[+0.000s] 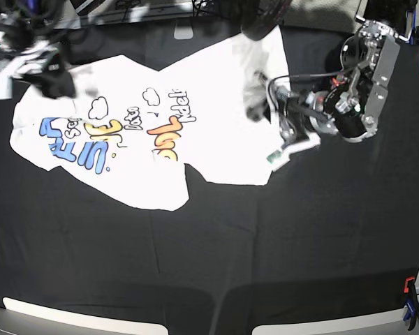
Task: Layout the t-shirt on the table in an organized manner, then fold the t-shirt properly
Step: 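Grasp the shirt edge with the right gripper and pull it outward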
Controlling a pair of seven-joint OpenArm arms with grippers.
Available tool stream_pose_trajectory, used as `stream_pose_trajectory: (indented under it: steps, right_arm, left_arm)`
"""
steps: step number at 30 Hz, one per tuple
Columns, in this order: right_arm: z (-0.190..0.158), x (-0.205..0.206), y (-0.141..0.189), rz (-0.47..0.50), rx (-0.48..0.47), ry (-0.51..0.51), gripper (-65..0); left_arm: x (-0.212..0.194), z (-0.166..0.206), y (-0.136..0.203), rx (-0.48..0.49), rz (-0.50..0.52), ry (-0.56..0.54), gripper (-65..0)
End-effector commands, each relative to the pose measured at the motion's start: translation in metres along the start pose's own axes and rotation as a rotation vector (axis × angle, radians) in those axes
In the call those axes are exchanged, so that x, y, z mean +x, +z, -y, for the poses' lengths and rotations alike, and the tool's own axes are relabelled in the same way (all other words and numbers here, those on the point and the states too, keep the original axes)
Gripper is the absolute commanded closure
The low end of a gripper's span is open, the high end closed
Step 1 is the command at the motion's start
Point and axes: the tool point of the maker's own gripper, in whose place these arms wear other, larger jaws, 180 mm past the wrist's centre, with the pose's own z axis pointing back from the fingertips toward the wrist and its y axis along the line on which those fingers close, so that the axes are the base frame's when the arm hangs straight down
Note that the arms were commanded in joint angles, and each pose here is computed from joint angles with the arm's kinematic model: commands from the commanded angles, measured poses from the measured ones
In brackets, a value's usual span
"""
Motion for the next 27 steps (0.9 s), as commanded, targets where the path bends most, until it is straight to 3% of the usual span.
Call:
stream_pose_trajectory:
  steps: [1,5,11,14,17,23,27]
  right_arm:
    - [-0.013,0.006,-0.005,0.011,0.036,0.047,-32.1]
    - [-0.034,-0.011,-0.031,-0.053,0.047,0.150,-32.1]
    - [-0.052,-0.022,-0.051,-0.088,0.061,0.262,-32.1]
    - [-0.056,-0.023,-0.055,-0.093,0.071,0.278,-32.1]
    - [-0.057,-0.014,-0.057,-0.056,0.073,0.283,-32.1]
    - [-0.063,0.034,-0.073,0.081,0.085,0.341,-32.1]
    - [-0.054,0.080,-0.089,0.202,0.029,0.422,-32.1]
  left_arm:
    - [0.012,-0.009,0.008,0.054,0.029,-0.022,0.0]
    - [0.006,-0.025,0.025,0.199,0.012,-0.041,0.0]
    - [-0.055,0.008,0.051,0.211,-0.101,-0.076,0.0]
    - [-0.087,0.014,0.066,0.264,-0.178,-0.082,0.0]
    - [-0.107,0.012,0.079,0.329,-0.234,-0.097,0.0]
    - [-0.093,0.020,0.078,0.320,-0.160,-0.104,0.0]
    - [-0.091,0.023,0.076,0.315,-0.149,-0.093,0.0]
